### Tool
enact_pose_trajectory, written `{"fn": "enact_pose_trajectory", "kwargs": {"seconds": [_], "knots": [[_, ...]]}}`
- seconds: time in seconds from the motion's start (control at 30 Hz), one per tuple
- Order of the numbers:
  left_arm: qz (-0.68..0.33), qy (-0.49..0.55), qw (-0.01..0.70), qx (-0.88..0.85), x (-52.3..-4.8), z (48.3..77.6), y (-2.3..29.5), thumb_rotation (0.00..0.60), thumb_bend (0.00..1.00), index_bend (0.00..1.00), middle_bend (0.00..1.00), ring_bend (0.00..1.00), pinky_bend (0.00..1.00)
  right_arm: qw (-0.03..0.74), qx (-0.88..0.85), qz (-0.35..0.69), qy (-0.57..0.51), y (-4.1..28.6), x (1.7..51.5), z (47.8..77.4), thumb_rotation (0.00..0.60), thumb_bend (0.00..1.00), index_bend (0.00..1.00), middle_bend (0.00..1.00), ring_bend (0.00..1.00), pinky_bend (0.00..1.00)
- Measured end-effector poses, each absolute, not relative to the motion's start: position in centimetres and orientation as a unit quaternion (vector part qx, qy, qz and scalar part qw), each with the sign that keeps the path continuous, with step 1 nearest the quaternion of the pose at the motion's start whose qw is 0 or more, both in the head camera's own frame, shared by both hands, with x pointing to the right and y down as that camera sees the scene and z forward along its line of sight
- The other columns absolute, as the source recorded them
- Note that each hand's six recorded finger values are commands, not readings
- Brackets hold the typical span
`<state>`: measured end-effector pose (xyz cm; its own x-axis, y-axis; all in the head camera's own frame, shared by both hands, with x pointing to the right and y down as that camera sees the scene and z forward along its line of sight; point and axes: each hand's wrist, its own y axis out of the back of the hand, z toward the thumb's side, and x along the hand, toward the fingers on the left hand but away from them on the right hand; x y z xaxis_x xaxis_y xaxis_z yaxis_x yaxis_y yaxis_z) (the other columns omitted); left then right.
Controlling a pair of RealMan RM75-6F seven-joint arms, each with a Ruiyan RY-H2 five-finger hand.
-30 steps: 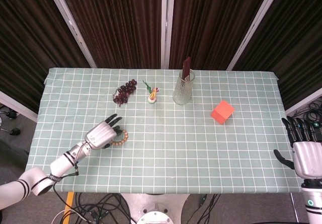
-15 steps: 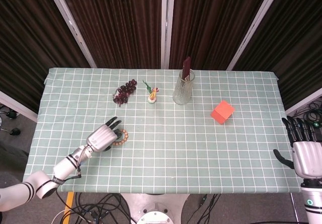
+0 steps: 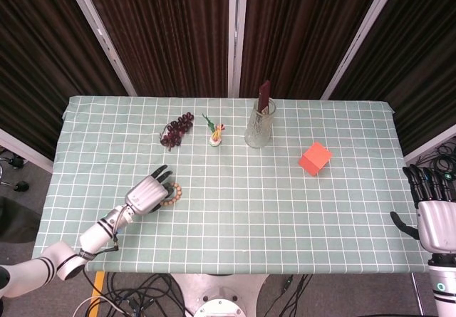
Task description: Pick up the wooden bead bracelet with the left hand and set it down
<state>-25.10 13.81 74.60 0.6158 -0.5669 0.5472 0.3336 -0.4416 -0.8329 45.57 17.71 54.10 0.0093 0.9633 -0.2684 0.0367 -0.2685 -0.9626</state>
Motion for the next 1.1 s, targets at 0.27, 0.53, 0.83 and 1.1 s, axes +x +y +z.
{"fn": "enact_pose_trajectory", "kwargs": {"seconds": [0.27,0.53,0.83,1.1], "knots": [[-0.439,0.072,0.518,-0.731,-25.3,75.2,14.0,0.6,0.28,0.52,0.5,0.12,0.06,0.416,-0.575,0.552,-0.437,17.7,45.7,54.2,0.6,0.11,0.0,0.05,0.0,0.0],[-0.444,0.075,0.52,-0.726,-25.4,75.6,14.0,0.6,0.28,0.52,0.51,0.15,0.07,0.414,-0.577,0.552,-0.437,17.8,45.6,54.4,0.6,0.11,0.0,0.06,0.0,0.0],[-0.44,0.114,0.496,-0.74,-25.5,75.4,13.8,0.6,0.4,0.59,0.58,0.22,0.1,0.411,-0.578,0.551,-0.44,17.8,45.9,54.3,0.6,0.11,0.0,0.06,0.0,0.0],[-0.405,0.236,0.327,-0.821,-26.0,74.5,13.2,0.6,0.45,0.6,0.6,0.23,0.12,0.411,-0.581,0.543,-0.446,17.8,45.9,54.2,0.6,0.11,0.0,0.06,0.0,0.0]]}}
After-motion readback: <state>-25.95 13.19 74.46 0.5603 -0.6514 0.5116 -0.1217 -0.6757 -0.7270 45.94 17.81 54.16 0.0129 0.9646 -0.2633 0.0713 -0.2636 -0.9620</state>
